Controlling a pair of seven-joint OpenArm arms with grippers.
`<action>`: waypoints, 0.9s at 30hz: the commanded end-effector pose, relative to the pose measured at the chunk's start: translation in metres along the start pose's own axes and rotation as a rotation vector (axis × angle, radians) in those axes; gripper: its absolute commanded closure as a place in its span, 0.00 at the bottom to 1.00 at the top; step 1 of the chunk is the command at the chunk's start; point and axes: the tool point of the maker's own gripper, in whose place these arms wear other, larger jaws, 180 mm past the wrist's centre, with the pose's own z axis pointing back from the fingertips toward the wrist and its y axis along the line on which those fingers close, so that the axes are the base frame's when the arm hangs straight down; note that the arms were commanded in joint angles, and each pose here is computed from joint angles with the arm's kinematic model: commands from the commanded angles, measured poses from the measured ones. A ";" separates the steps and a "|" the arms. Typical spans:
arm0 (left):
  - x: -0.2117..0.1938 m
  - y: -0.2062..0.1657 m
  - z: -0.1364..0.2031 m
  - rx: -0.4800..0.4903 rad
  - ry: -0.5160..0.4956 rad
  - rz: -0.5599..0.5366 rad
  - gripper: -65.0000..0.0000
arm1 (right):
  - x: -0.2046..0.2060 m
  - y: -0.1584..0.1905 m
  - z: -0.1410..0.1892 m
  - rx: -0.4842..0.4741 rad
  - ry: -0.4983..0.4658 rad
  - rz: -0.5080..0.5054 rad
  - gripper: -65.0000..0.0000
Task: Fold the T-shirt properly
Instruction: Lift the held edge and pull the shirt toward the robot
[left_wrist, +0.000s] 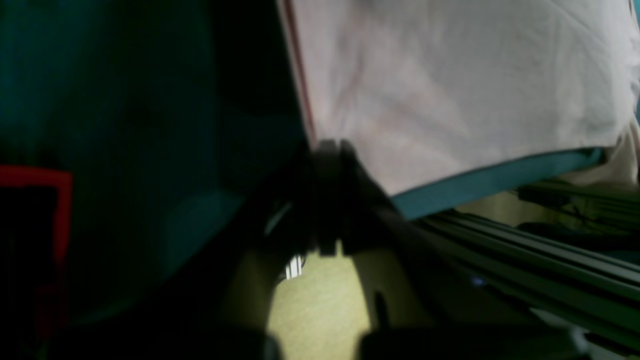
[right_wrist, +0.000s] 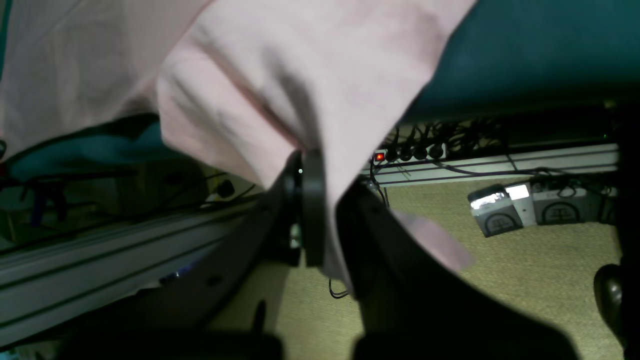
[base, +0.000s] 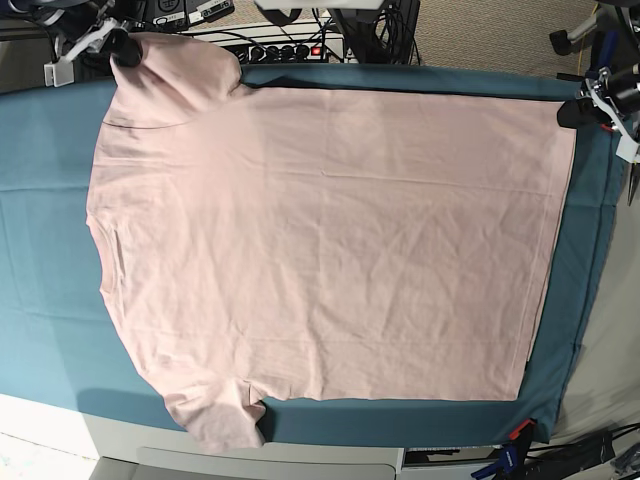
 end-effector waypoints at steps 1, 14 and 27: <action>-0.001 -0.002 0.005 -0.009 0.010 -0.001 1.00 | 0.004 -0.001 0.008 -0.008 -0.009 0.016 1.00; -0.027 -0.011 0.011 -0.059 0.067 0.004 1.00 | -0.013 0.003 0.015 0.015 0.043 -0.011 1.00; -0.044 -0.018 0.018 -0.070 0.114 -0.001 1.00 | -0.009 0.000 0.029 0.018 0.023 -0.032 1.00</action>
